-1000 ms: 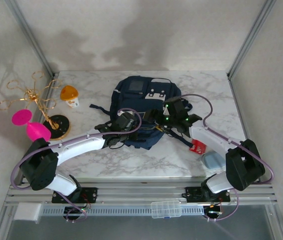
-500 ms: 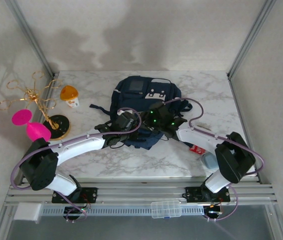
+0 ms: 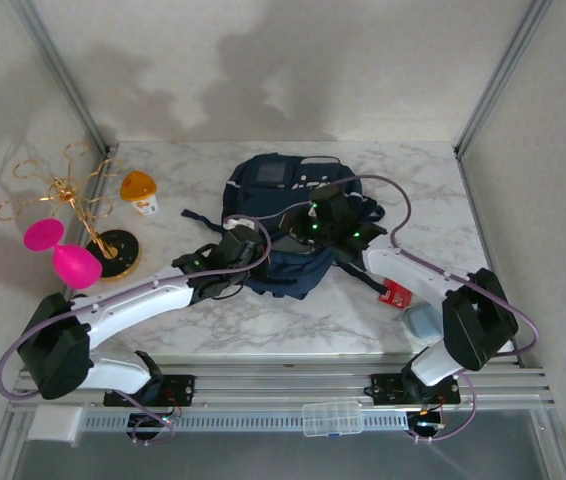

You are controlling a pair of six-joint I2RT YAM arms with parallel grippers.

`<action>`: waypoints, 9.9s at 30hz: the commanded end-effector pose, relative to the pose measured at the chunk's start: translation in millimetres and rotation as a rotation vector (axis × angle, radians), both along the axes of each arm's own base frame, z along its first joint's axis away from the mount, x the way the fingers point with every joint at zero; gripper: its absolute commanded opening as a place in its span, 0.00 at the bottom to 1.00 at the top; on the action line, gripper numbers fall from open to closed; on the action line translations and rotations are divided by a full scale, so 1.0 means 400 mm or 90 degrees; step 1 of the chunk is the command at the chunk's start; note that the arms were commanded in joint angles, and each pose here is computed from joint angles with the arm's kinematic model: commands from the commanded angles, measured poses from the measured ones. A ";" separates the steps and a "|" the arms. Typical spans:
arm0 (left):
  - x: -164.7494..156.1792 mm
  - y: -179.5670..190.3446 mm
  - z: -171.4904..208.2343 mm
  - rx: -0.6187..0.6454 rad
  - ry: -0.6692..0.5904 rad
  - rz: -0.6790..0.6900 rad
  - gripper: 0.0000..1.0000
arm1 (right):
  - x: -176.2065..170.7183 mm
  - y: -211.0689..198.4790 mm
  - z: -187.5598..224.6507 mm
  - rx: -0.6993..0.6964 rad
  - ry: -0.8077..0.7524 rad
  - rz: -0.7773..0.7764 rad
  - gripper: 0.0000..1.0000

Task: Pack the student bag
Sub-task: Unzip the student bag at the center of the table, then move the glasses case to the middle-right of the table, then pick up the glasses case from the middle-right of the table, then open the student bag at the center of the table.

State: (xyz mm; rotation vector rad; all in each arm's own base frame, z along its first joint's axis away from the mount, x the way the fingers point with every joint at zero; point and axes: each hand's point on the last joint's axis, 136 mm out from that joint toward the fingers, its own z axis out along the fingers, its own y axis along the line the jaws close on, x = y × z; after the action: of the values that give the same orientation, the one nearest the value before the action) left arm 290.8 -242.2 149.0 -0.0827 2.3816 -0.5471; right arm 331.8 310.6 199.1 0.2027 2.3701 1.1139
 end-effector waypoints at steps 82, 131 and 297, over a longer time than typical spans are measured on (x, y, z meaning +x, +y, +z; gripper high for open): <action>0.092 0.107 -0.011 -0.032 -0.056 0.048 0.23 | 0.194 -0.195 0.070 -0.011 -0.063 0.185 0.41; -0.113 -0.382 -0.024 -0.122 -0.033 -0.245 0.76 | -0.427 -0.991 -0.349 -0.259 0.392 -0.868 0.99; 0.319 -0.263 0.057 0.284 -0.147 -0.265 0.00 | -0.034 -0.632 -0.015 0.060 0.024 -0.139 0.12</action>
State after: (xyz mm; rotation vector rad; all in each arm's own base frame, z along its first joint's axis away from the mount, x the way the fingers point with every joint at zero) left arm 415.9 -353.7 136.0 0.7580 2.2579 -0.1569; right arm 316.1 51.9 169.9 0.5775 2.3068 1.0715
